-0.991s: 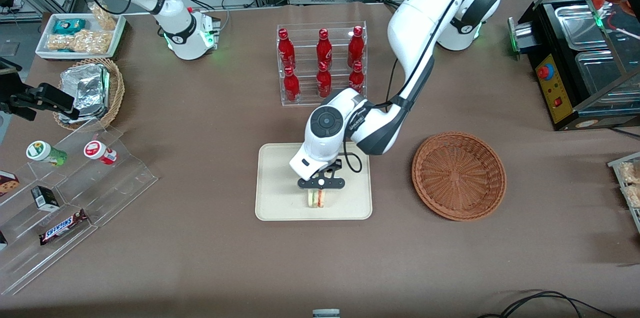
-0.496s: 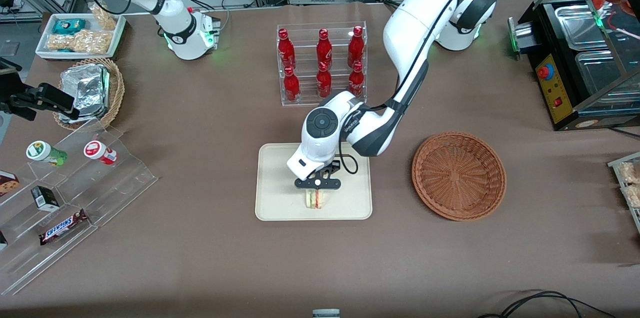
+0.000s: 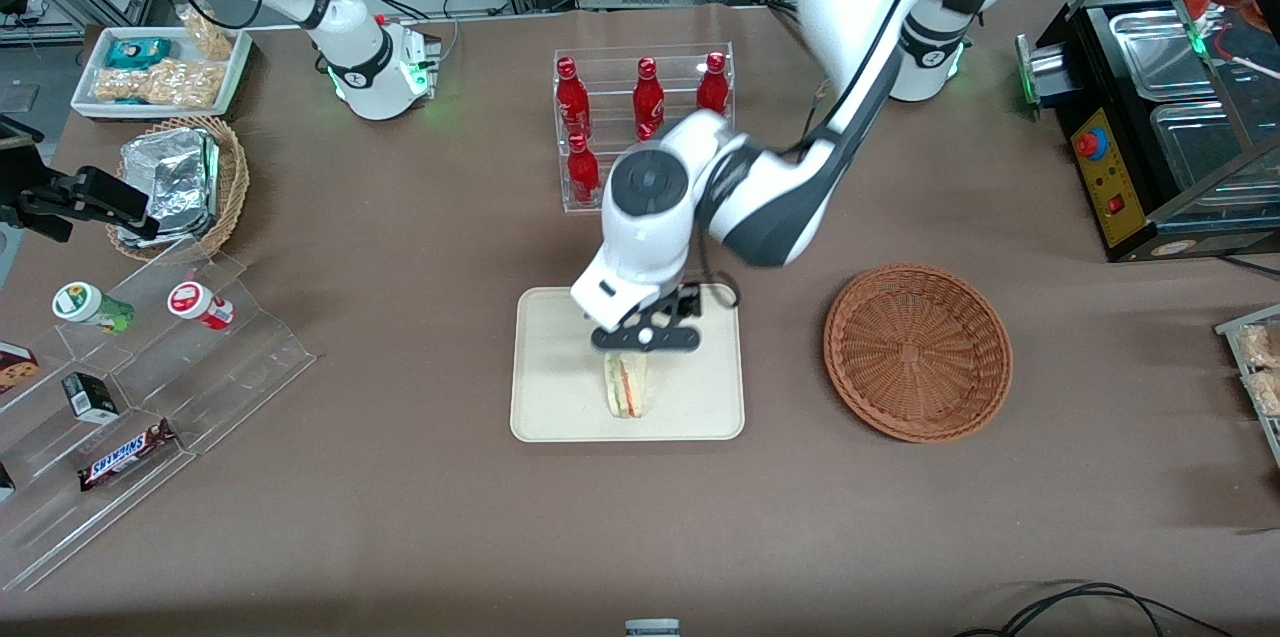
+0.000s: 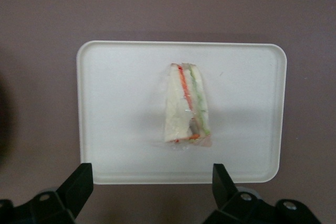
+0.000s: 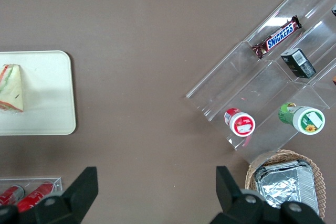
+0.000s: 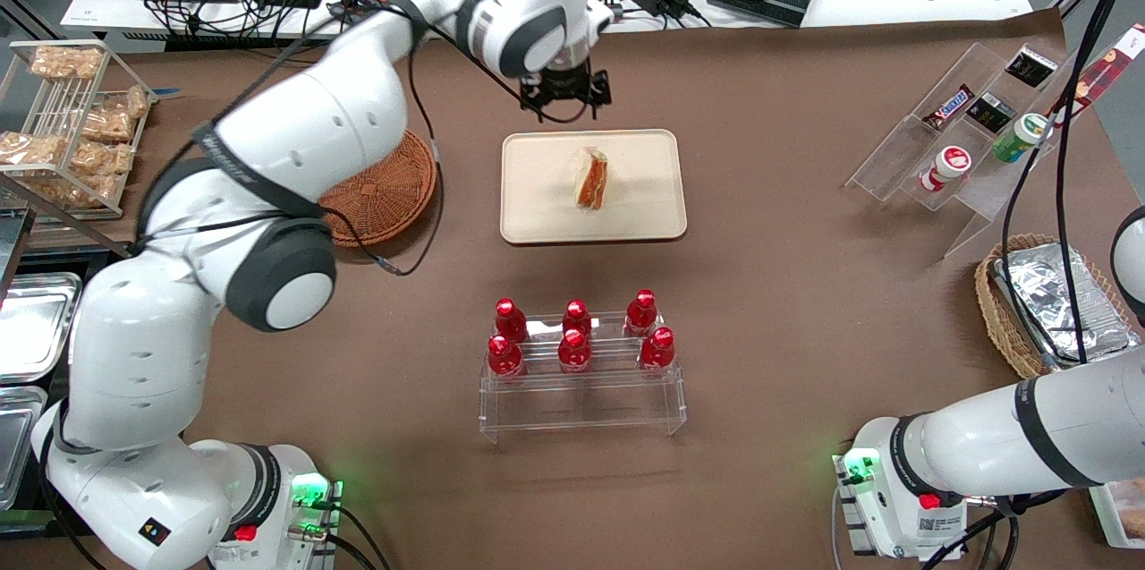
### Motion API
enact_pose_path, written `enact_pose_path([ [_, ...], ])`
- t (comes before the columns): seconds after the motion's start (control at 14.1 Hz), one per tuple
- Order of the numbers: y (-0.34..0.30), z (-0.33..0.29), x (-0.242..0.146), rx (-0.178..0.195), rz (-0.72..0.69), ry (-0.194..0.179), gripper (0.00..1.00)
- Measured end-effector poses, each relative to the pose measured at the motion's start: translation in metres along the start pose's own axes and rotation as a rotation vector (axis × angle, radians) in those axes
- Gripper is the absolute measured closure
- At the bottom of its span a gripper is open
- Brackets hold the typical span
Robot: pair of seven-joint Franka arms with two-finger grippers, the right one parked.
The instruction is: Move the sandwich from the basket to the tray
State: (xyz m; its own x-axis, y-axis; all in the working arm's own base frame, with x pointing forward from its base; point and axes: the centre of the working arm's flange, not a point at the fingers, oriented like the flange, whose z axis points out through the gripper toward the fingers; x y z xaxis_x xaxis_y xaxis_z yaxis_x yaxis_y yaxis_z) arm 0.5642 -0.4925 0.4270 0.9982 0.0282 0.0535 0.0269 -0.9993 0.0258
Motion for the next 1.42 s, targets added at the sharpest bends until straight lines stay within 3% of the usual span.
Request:
enact_pose_path([
  [0.28,-0.077,-0.043,0.006,0.076,-0.041,0.015,0.00],
  [0.5,-0.145,-0.038,0.017,0.133,-0.138,-0.012,0.00],
  [0.71,-0.212,-0.036,0.027,0.158,-0.235,-0.046,0.00],
  [1.06,-0.314,-0.064,0.025,0.127,-0.170,-0.092,0.00],
  [1.2,-0.342,-0.079,0.019,0.122,-0.133,-0.133,0.00],
  [1.42,-0.356,-0.100,0.012,0.103,-0.116,-0.141,0.00],
])
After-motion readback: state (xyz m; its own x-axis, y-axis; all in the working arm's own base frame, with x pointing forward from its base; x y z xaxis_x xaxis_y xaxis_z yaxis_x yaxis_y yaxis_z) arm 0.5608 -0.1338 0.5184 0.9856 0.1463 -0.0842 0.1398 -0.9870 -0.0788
